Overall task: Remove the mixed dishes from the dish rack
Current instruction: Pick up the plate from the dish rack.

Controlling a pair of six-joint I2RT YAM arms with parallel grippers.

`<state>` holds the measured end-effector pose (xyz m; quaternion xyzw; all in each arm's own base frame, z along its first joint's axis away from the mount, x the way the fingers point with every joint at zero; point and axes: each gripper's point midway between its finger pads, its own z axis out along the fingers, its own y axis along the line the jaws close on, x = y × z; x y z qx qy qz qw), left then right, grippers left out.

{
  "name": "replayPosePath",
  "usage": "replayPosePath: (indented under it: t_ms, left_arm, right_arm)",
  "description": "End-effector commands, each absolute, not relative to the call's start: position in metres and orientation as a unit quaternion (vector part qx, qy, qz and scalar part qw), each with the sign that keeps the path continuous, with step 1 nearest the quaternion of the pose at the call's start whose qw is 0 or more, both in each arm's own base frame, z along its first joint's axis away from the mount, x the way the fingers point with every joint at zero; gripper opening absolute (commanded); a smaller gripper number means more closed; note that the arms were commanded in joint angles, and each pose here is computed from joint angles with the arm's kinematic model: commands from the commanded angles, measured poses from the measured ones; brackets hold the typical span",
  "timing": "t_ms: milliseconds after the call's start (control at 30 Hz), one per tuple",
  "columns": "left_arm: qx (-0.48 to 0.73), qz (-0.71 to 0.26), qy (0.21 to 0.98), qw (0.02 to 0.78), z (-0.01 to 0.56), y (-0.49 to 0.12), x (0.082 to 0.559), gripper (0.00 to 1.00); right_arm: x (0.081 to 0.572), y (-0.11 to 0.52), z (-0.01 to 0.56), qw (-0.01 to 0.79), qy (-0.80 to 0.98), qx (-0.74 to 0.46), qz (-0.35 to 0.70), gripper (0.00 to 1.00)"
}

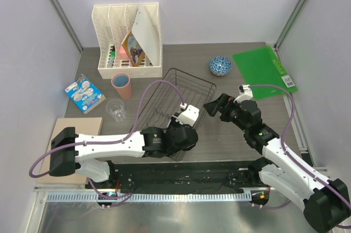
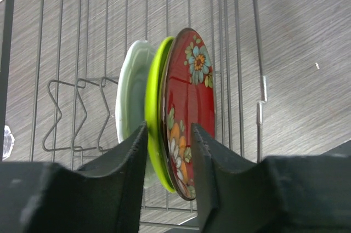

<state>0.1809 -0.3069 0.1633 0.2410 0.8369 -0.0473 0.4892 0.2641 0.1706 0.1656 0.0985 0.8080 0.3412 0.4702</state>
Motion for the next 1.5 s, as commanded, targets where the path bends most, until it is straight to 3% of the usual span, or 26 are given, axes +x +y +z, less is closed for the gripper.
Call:
replayPosePath:
  t_ms: [0, 700, 1100, 1300, 1467]
  left_arm:
    - [0.206, -0.064, 0.825, 0.523, 0.185, -0.31, 0.183, 0.39]
    - [0.216, -0.06, 0.816, 0.533, 0.186, -0.32, 0.172, 0.43]
    - [0.216, -0.036, 0.835, 0.505, 0.143, -0.319, 0.168, 0.41]
    - [0.212, -0.021, 0.835, 0.507, 0.137, -0.313, 0.17, 0.24]
    - [0.204, -0.008, 0.829, 0.52, 0.138, -0.307, 0.173, 0.03]
  right_arm:
    - [0.269, 0.171, 0.173, 0.486, 0.797, 0.096, 0.345, 1.0]
    - [0.266, 0.17, 0.169, 0.485, 0.797, 0.096, 0.346, 0.99]
    - [0.266, 0.171, 0.166, 0.48, 0.8, 0.096, 0.347, 1.0]
    - [0.266, 0.171, 0.166, 0.482, 0.799, 0.097, 0.346, 1.0]
    - [0.266, 0.172, 0.166, 0.48, 0.8, 0.096, 0.348, 0.99]
